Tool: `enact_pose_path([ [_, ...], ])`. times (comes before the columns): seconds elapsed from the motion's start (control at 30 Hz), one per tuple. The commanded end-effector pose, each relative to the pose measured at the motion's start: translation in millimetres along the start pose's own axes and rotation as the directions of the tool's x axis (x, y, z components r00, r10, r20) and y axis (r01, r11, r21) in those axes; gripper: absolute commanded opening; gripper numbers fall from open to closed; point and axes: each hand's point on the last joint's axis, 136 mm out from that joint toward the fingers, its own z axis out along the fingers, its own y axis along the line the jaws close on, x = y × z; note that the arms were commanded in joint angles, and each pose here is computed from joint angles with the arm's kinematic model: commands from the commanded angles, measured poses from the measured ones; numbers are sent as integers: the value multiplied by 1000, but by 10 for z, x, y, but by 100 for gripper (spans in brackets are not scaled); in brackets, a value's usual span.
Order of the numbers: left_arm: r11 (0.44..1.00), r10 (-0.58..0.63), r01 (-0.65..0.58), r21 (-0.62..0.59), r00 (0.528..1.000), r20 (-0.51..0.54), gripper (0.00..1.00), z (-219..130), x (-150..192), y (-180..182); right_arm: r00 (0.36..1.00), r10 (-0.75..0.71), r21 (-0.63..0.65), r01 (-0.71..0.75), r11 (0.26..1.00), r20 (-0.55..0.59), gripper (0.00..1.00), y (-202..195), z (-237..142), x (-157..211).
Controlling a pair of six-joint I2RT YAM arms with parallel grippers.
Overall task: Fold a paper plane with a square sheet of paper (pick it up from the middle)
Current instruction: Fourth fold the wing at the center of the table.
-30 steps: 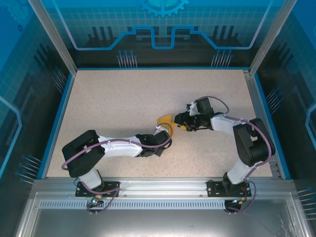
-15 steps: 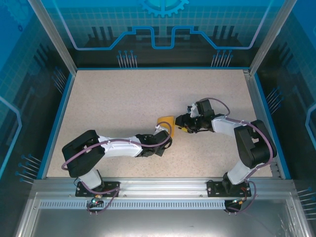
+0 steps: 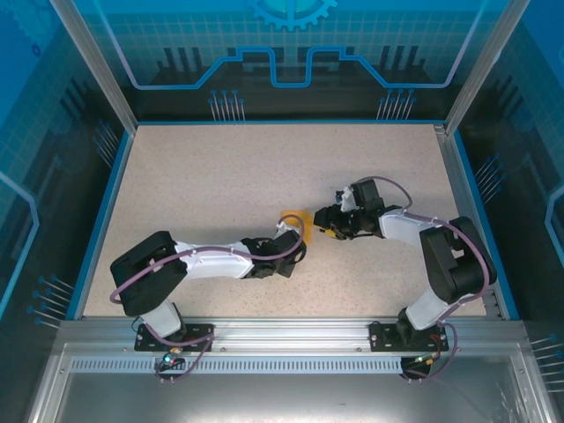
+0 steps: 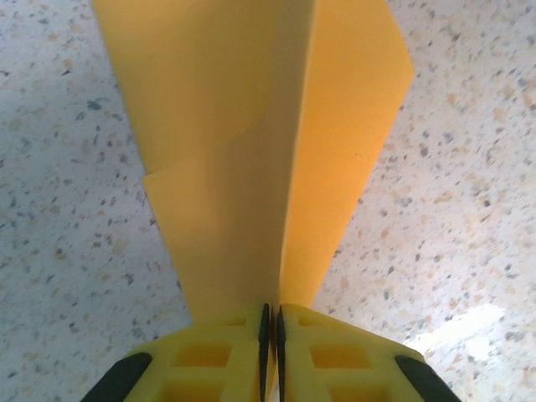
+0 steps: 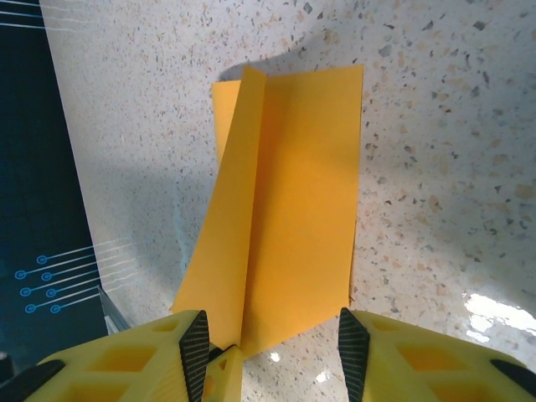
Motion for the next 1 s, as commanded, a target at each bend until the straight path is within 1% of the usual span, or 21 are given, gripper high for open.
enact_pose_path([
  [0.0,992,-73,72,99,997,5,15,-35,-81,-52,1000,-22,17,21,1000,11,48,-14,-102,25],
  [0.07,992,-64,62,106,998,13,16,-57,-109,-51,1000,-29,17,29,999,12,48,-2,-122,31],
  [0.17,996,-19,19,84,1000,4,19,-52,-104,-26,999,-34,-19,34,999,-3,49,76,-113,55],
  [0.23,997,-1,1,72,1000,-5,19,-35,-85,-10,999,-25,-56,24,998,-22,49,159,-77,55],
  [0.33,997,10,-9,72,1000,-13,16,-17,-59,-9,999,-16,-82,12,997,-44,51,278,1,40],
  [0.43,996,-18,18,83,1000,-2,14,-29,-76,-19,998,-37,-60,34,998,-50,51,354,76,28],
  [0.53,990,-64,63,124,998,5,10,-48,-105,-42,998,-41,-38,40,999,-47,51,360,116,19],
  [0.67,964,-139,135,229,990,0,9,-65,-131,-56,998,-36,-25,35,999,-44,51,332,133,30],
  [0.83,906,-191,189,379,981,-32,8,-93,-173,-82,998,-34,-17,33,999,-50,48,287,148,86],
  [0.97,863,-205,209,460,977,-59,7,-98,-202,-103,997,-36,-10,35,999,-63,42,253,188,152],
])
